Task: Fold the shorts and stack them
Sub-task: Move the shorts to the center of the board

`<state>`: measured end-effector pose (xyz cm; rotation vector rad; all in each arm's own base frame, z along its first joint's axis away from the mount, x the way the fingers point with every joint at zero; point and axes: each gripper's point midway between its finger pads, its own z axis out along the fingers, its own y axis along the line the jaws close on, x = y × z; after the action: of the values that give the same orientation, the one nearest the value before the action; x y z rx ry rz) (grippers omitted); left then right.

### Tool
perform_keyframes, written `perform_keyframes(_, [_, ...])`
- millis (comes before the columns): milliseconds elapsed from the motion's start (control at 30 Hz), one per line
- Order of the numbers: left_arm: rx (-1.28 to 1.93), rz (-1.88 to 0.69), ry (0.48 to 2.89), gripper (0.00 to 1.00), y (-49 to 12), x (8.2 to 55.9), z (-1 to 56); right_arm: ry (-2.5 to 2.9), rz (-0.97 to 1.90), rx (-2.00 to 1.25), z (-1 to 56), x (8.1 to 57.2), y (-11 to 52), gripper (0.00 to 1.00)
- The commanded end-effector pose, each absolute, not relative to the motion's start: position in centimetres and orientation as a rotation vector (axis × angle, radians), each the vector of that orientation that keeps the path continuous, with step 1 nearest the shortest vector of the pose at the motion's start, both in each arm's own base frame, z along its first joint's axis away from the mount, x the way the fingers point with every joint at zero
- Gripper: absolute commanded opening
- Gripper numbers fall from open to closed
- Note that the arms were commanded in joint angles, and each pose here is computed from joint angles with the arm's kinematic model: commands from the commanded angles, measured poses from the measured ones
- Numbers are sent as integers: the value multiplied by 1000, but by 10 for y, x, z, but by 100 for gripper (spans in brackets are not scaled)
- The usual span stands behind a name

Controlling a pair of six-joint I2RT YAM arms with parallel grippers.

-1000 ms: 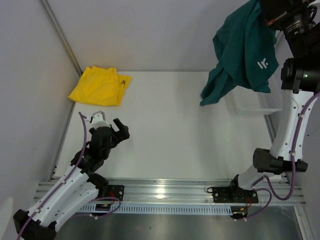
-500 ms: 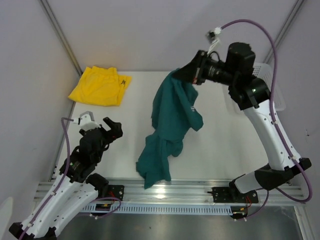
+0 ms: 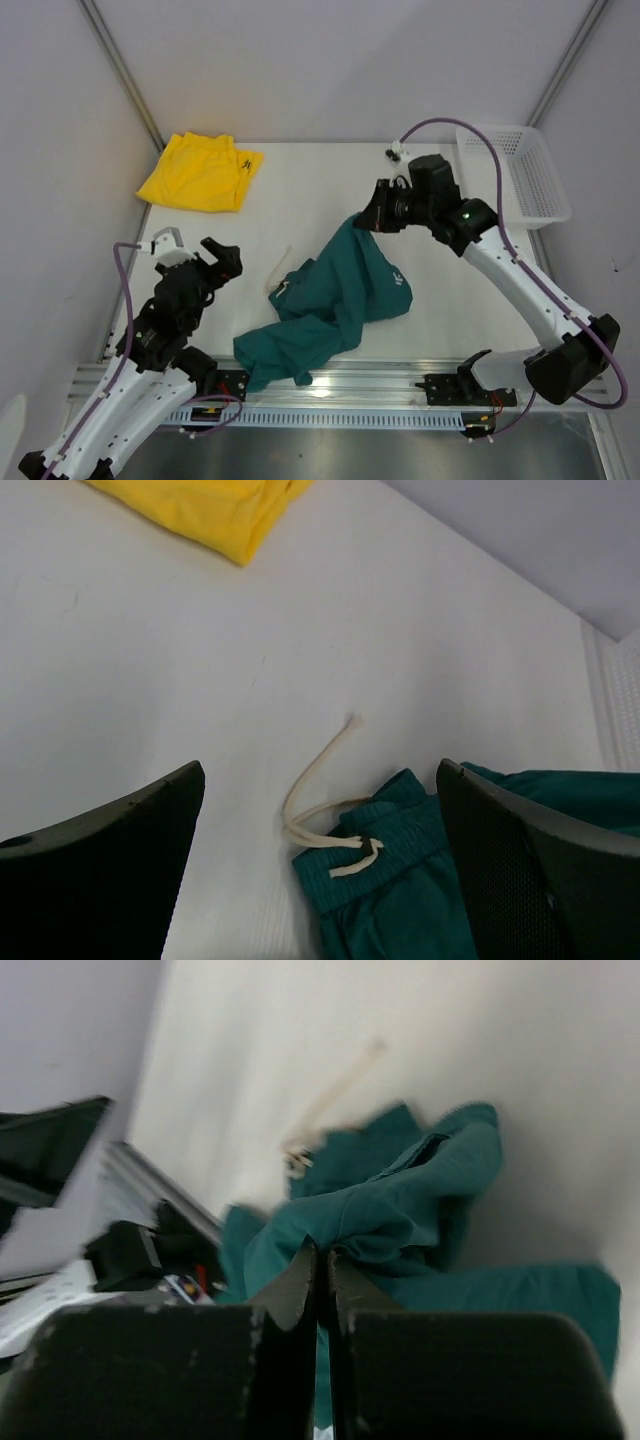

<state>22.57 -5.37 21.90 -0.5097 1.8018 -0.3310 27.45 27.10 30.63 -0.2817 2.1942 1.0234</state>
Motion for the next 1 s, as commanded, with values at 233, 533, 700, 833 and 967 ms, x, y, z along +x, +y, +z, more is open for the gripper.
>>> perform_keyframes(233, [-382,-371,2009,99,-102,254,151,2360,399,91,197,313,129,0])
perform_keyframes(533, [-214,-405,2128,99,-142,283,139,2459,604,-243,167,235,187,0])
perform_keyframes(700, [-94,-436,2233,99,-166,292,123,2506,613,-284,144,195,186,0])
perform_keyframes(833, [-27,-514,2234,99,-184,298,125,2490,621,-284,149,185,195,32])
perform_keyframes(967, [41,-616,2209,99,-206,306,136,2481,598,-245,150,191,194,51])
